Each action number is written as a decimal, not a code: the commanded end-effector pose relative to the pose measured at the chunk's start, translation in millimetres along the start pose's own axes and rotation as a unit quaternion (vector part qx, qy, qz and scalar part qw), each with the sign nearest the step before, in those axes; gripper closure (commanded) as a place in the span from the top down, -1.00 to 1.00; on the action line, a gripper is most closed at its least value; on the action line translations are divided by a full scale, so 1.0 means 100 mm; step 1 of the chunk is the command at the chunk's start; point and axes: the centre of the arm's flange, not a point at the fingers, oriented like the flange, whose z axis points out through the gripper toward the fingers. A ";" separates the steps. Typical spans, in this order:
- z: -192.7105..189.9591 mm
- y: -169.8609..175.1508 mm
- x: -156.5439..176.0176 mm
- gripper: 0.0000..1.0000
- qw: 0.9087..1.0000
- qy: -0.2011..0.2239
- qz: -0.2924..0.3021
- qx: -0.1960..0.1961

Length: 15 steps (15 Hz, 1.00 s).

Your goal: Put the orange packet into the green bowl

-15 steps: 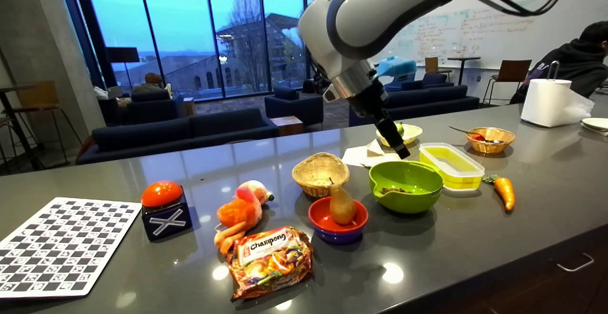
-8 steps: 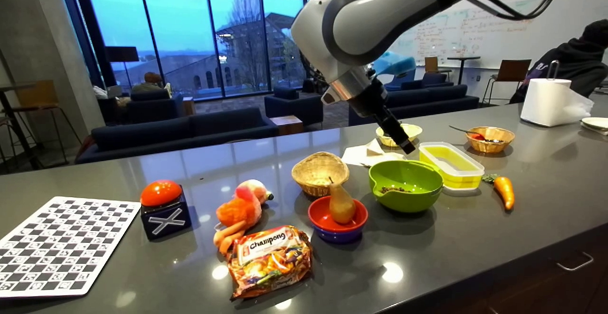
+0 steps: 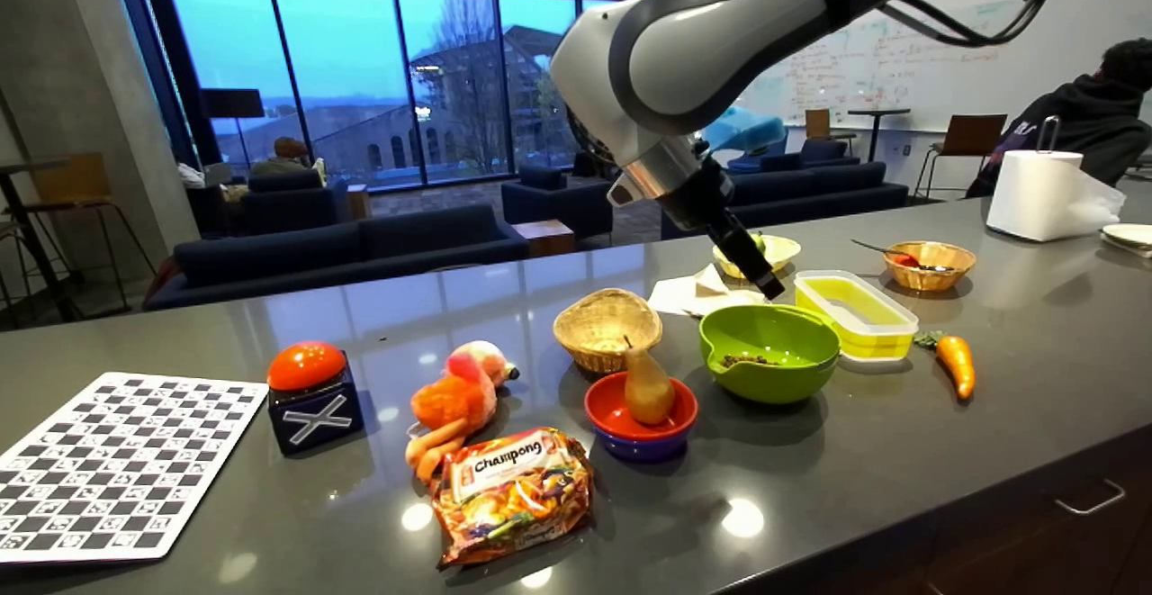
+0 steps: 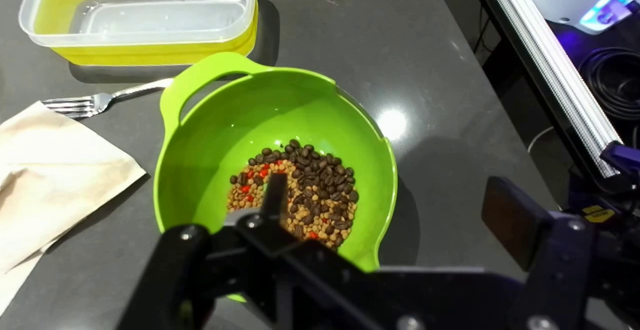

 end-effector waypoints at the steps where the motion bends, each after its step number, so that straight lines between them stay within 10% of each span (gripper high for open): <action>1: 0.01 0.02 0.20 1.00 0.997 0.057 -0.030 -0.032; 10: -0.29 -0.13 0.50 1.00 0.981 0.151 -0.083 -0.083; 15: -0.61 -0.35 0.74 1.00 0.946 0.248 -0.158 -0.137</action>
